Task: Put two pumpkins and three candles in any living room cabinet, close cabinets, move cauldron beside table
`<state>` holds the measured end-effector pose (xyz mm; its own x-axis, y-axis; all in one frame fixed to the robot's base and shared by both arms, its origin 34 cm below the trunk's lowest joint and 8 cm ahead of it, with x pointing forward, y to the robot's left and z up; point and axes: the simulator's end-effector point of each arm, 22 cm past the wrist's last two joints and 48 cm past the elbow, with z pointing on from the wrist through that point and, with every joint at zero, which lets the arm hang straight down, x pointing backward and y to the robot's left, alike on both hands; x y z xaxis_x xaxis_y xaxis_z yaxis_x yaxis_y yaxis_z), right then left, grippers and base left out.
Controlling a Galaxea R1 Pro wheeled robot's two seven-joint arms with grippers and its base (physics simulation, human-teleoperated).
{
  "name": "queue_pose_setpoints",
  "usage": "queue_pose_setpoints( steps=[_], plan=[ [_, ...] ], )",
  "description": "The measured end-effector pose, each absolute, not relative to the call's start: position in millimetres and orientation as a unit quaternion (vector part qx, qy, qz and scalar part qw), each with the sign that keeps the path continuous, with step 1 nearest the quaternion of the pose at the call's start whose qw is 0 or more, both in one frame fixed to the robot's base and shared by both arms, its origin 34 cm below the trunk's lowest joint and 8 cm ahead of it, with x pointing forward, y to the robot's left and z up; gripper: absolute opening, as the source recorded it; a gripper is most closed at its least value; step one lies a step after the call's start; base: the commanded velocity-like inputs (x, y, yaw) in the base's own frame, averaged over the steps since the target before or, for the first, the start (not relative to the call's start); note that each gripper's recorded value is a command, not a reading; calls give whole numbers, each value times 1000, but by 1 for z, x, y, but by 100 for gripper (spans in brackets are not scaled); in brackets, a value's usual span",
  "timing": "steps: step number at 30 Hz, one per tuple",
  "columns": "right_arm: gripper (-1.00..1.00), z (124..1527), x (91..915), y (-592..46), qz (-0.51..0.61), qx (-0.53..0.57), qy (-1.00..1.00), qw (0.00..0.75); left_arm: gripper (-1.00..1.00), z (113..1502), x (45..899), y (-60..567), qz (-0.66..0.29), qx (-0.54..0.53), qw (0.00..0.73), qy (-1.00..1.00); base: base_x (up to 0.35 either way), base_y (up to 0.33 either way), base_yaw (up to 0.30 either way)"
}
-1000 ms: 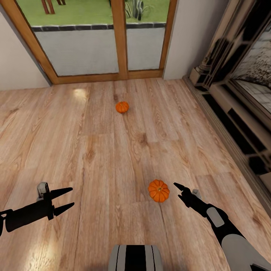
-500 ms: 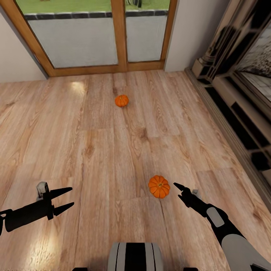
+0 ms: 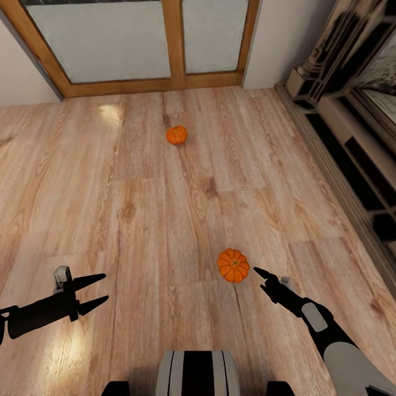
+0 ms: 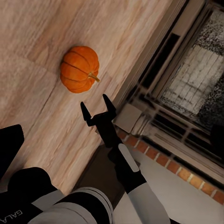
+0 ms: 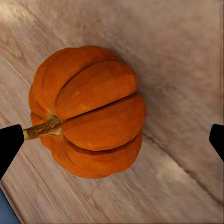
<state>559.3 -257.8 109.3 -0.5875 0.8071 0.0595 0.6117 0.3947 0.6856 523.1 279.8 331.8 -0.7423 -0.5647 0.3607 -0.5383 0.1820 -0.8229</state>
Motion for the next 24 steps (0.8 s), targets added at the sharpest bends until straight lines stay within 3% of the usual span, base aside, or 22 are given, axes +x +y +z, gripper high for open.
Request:
queue_pose_setpoints(
  steps=[24],
  plan=[
    [100, 109, 559, -256, 342, 430, 823, 142, 100, 331, 522, 278, -531, -359, 11, 768, 55, 26, 0]
  ],
)
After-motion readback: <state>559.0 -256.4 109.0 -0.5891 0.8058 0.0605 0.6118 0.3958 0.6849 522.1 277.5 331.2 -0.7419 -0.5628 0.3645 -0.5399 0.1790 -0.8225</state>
